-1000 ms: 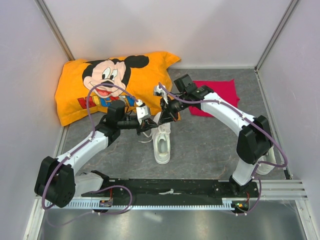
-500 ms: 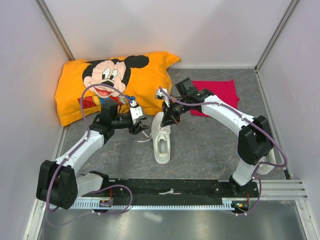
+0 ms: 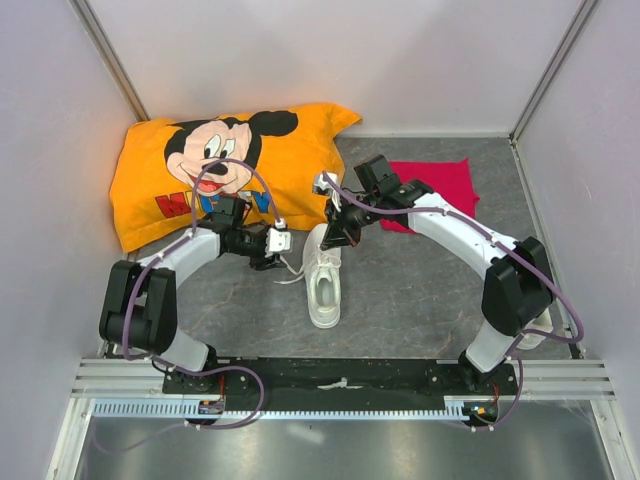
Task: Tie the shoes
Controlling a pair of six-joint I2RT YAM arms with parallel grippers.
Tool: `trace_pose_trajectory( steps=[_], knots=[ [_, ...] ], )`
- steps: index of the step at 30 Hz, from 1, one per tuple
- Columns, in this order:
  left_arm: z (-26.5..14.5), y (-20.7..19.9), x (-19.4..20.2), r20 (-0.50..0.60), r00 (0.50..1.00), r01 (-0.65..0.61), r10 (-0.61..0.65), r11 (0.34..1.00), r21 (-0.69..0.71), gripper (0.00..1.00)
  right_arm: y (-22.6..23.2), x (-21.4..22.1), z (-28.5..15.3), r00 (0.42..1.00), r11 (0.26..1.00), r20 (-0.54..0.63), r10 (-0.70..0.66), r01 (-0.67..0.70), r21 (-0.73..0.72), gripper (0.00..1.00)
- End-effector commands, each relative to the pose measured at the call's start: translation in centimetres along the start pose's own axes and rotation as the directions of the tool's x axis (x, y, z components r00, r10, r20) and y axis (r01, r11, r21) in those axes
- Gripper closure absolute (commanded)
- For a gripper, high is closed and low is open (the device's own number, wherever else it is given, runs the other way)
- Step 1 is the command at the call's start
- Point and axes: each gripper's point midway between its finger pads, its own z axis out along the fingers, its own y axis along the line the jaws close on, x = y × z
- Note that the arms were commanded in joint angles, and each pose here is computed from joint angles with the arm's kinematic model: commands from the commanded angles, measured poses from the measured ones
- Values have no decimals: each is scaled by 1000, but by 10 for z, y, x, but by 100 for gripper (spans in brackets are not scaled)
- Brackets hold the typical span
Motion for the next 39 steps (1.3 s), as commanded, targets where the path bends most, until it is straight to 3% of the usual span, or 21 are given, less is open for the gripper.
trace_pose_trajectory(
  steps=[1, 13, 32, 39],
  knots=[
    [11, -8, -1, -1, 987, -159, 159, 982, 99, 49, 3, -8, -7, 999, 1000, 34, -24, 24, 20, 100],
    [40, -18, 19, -68, 967, -226, 245, 951, 211, 52, 5, -3, -9, 999, 999, 29, -19, 18, 27, 100],
    [41, 7, 19, -81, 962, -243, 261, 952, 186, 62, 4, -1, -6, 999, 1000, 31, -12, 11, 18, 100],
    [45, -7, 37, -125, 953, -235, 275, 935, 264, 57, 3, 0, -5, 1000, 1000, 28, -11, 11, 21, 100]
  ],
)
